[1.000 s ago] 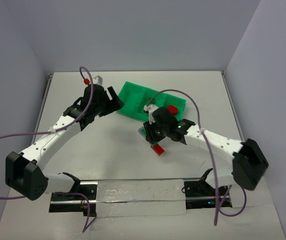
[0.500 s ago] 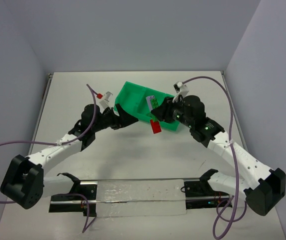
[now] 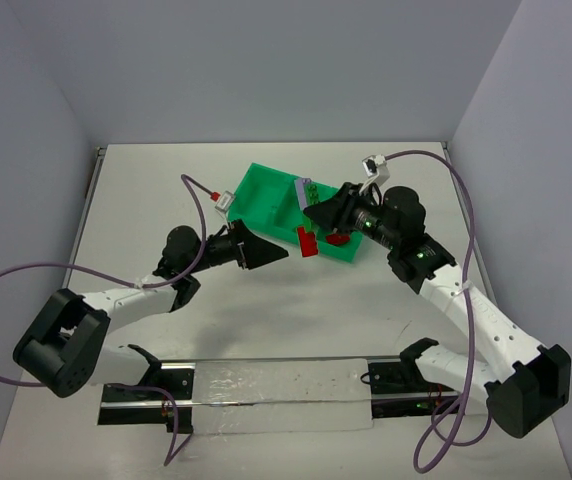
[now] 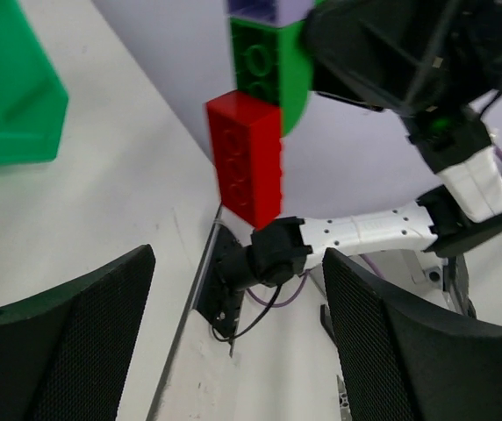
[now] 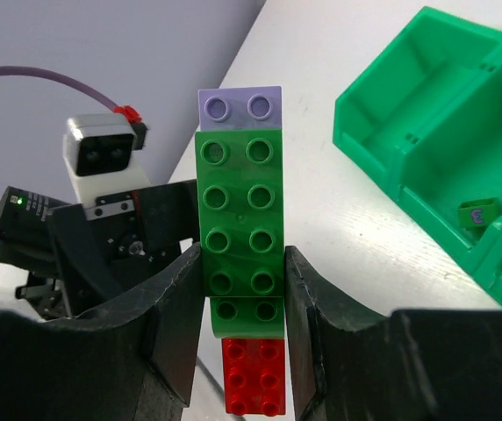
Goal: Sort the legos into containers by color
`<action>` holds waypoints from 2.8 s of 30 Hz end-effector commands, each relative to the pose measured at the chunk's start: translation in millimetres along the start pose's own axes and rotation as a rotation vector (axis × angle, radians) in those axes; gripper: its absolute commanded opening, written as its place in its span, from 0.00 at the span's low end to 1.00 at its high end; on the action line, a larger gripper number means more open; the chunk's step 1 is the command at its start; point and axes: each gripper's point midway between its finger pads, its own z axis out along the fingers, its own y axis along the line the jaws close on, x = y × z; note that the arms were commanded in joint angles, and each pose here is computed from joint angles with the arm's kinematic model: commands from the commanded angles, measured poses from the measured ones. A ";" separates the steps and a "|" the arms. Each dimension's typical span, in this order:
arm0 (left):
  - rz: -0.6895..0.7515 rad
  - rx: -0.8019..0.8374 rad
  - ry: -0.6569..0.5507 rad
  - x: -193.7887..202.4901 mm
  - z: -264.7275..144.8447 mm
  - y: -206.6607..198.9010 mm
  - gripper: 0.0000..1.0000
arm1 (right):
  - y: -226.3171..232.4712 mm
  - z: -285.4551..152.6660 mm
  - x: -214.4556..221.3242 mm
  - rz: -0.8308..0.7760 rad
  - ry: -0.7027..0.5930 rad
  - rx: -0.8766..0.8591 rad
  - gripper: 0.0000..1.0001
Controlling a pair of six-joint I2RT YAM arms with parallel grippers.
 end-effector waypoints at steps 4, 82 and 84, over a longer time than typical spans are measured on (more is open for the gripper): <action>0.075 0.281 0.062 1.5 1.6 -50.9 0.96 | 32.3 -3.6 -8.3 0.041 -0.008 -0.216 0.06; 0.071 -0.613 0.226 -37.6 187.0 125.3 0.97 | -74.9 -147.3 -50.6 -0.136 -0.424 0.479 0.12; 0.091 -0.625 0.204 -46.3 179.7 114.0 0.96 | -75.9 -142.6 -44.9 -0.139 -0.396 0.466 0.12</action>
